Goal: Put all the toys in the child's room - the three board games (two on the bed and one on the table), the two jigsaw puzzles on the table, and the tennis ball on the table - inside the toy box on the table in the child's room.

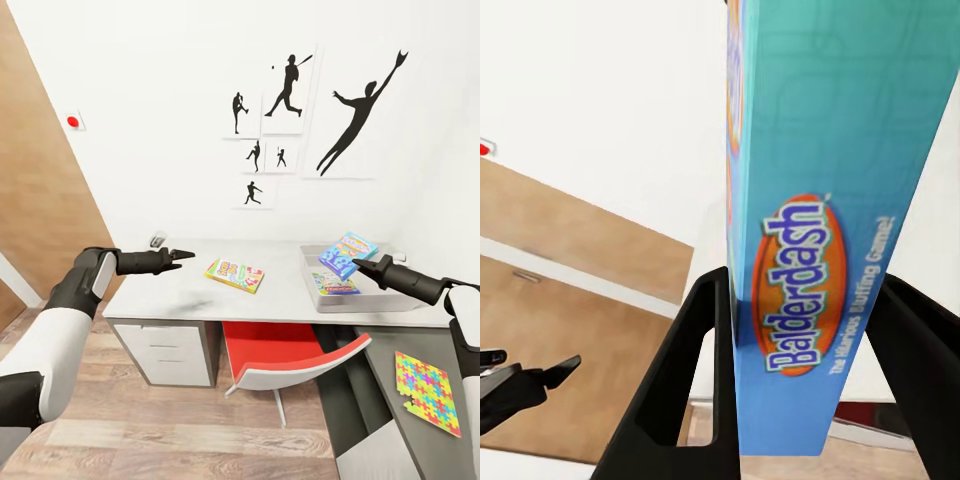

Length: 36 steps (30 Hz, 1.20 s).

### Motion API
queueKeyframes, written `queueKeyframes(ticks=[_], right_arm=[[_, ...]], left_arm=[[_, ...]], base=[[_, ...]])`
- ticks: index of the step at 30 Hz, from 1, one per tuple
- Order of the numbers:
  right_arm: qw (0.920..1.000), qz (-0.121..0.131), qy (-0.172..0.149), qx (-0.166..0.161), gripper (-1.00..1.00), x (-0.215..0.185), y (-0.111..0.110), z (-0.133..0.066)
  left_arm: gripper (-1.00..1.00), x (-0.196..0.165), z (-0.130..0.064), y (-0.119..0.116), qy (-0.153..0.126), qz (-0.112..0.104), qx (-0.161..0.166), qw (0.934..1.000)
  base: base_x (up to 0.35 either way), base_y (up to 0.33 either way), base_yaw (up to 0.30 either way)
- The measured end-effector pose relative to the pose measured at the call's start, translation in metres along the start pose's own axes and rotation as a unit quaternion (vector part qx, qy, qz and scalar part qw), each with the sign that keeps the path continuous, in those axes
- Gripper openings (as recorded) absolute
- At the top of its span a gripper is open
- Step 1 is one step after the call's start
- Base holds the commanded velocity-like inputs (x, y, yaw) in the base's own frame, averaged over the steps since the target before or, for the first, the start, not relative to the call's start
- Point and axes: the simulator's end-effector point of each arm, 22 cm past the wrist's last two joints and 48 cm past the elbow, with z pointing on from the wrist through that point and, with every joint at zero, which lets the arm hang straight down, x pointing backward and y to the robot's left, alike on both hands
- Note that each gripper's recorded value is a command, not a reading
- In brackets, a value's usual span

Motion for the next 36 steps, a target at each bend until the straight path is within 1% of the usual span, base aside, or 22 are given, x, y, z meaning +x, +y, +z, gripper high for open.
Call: queueKeyframes(ticks=[5,9,13,20,30,36], right_arm=[[1.0000,0.001,0.001,0.002,-1.00,0.001,-0.002,0.000],[0.9999,0.012,0.003,0.007,-1.00,0.003,-0.010,0.000],[0.9997,0.020,0.004,0.011,-1.00,0.005,-0.017,0.000],[0.9997,0.023,0.005,0.010,-1.00,0.005,-0.018,0.000],[0.9992,0.036,0.007,0.017,-1.00,0.009,-0.029,0.000],[0.9991,0.037,0.007,0.020,-1.00,0.007,-0.031,-0.002]], left_arm=[[1.00,-0.002,-0.001,0.000,-0.004,-0.001,0.001,1.0000],[1.00,-0.003,-0.003,0.001,-0.006,-0.003,0.001,1.0000],[1.00,-0.005,-0.005,0.001,-0.010,-0.004,0.003,0.9999],[1.00,-0.011,-0.012,0.004,-0.022,-0.008,0.005,0.9997],[1.00,-0.013,-0.015,0.005,-0.025,-0.008,0.004,0.9997],[1.00,-0.017,-0.017,0.001,-0.028,-0.001,0.004,0.9996]], base=[[0.000,0.000,0.000],[0.000,0.013,0.000],[0.000,0.161,0.000],[0.009,0.104,0.000],[0.233,0.006,0.000],[0.081,0.000,0.000]])
